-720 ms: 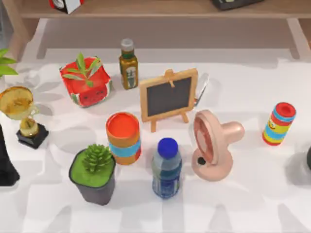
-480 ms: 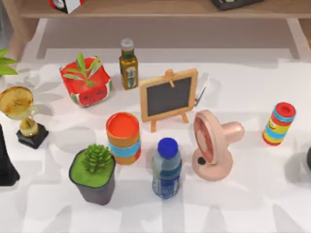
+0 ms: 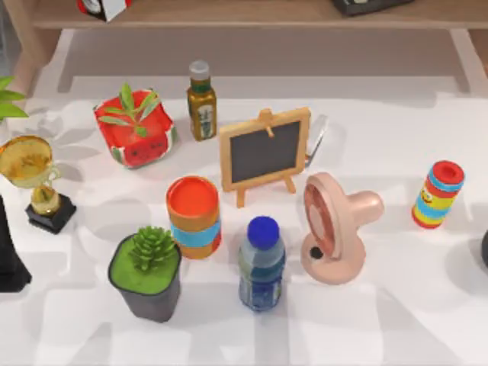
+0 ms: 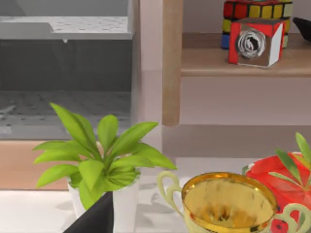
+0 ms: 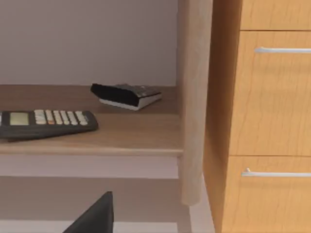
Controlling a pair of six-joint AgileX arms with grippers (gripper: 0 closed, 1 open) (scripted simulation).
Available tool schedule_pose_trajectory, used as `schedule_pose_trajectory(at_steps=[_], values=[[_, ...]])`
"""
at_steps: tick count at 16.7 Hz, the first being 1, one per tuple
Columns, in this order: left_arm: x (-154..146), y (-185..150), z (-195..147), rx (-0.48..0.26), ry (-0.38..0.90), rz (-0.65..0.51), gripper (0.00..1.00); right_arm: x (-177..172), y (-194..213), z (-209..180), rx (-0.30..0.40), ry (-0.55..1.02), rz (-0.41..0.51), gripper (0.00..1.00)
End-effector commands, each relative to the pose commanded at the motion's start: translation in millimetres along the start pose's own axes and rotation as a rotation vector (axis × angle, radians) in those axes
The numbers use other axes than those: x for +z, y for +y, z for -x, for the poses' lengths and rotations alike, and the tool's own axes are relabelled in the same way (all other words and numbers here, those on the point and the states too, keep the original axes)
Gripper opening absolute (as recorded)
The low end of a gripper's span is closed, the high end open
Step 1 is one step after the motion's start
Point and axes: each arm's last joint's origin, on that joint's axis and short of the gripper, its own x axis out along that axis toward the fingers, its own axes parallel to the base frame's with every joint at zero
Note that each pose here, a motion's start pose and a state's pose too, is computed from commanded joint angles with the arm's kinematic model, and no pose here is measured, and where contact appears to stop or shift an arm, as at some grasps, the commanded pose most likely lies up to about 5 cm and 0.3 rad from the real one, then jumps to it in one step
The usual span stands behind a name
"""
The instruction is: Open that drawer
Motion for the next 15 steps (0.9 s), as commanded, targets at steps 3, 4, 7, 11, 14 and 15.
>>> schedule_pose_trajectory(at_steps=[3, 4, 7, 11, 14, 15], values=[[0.0, 0.0, 0.0, 0.0, 0.0, 0.0, 1.0, 14.6, -12.4, -36.7, -0.005, 0.018, -0.003, 1.0], [0.0, 0.0, 0.0, 0.0, 0.0, 0.0, 1.0, 17.1, -17.2, -49.2, -0.006, 0.023, -0.004, 1.0], [0.0, 0.0, 0.0, 0.0, 0.0, 0.0, 1.0, 19.1, -31.0, -81.5, -0.009, 0.031, -0.006, 1.0], [0.0, 0.0, 0.0, 0.0, 0.0, 0.0, 1.0, 18.6, -41.0, -101.8, -0.008, 0.028, -0.005, 1.0], [0.0, 0.0, 0.0, 0.0, 0.0, 0.0, 1.0, 18.6, -41.3, -102.3, -0.008, 0.028, -0.005, 1.0], [0.0, 0.0, 0.0, 0.0, 0.0, 0.0, 1.0, 17.6, -40.0, -101.6, -0.005, 0.031, -0.005, 1.0]])
